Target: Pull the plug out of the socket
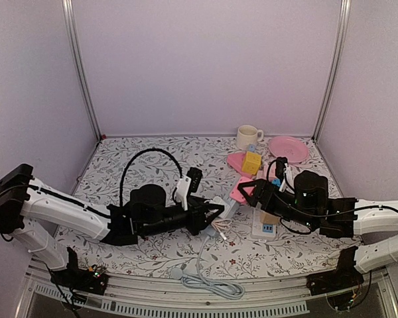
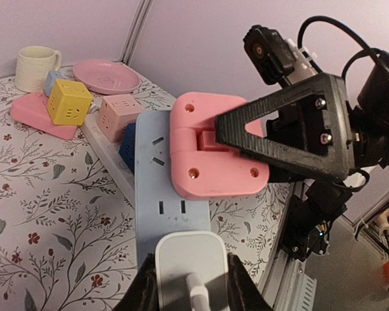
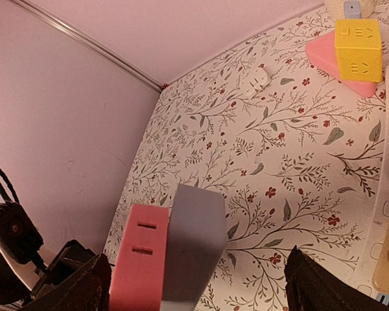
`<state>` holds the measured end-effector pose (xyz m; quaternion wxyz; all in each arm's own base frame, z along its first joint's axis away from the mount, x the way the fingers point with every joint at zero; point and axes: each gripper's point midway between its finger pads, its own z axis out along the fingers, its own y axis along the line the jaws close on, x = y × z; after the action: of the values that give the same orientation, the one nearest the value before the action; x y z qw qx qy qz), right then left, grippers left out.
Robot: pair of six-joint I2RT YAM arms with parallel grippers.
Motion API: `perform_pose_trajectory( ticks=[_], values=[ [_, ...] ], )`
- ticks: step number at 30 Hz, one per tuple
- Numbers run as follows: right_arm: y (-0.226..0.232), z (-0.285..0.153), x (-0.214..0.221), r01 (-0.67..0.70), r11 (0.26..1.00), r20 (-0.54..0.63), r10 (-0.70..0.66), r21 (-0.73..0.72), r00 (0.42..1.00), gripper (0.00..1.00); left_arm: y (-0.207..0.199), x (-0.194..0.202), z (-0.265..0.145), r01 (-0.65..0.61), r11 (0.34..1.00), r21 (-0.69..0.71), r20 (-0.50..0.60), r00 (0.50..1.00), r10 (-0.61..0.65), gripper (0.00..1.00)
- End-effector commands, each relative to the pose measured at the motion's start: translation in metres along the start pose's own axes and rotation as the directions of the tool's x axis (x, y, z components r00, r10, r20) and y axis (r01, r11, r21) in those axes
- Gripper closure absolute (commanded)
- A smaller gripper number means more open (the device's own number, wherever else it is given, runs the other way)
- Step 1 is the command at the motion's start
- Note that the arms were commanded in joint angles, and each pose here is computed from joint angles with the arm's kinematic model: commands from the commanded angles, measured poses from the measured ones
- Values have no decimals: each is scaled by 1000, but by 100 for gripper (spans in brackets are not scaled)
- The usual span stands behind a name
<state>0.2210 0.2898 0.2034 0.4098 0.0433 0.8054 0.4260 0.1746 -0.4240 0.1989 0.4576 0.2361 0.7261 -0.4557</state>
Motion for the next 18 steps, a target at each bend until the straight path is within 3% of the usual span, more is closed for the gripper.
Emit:
perform_pose_trajectory(
  ticks=[1,10,13,18],
  values=[
    [6,-4,-3,-55,997,23,56,-47,998,14,-28,-20,8,-43,998,49,81,996,39,100],
    [9,7,12,-89,993,-37,87,-74,996,26,-37,-18,15,-71,997,36,96,993,67,100],
    [7,6,10,-93,993,-24,92,-67,995,39,-40,-18,15,-78,996,45,99,992,73,100],
    [0,3,6,-92,995,7,92,-43,996,70,-43,-15,15,-84,995,49,94,992,79,100]
  ],
)
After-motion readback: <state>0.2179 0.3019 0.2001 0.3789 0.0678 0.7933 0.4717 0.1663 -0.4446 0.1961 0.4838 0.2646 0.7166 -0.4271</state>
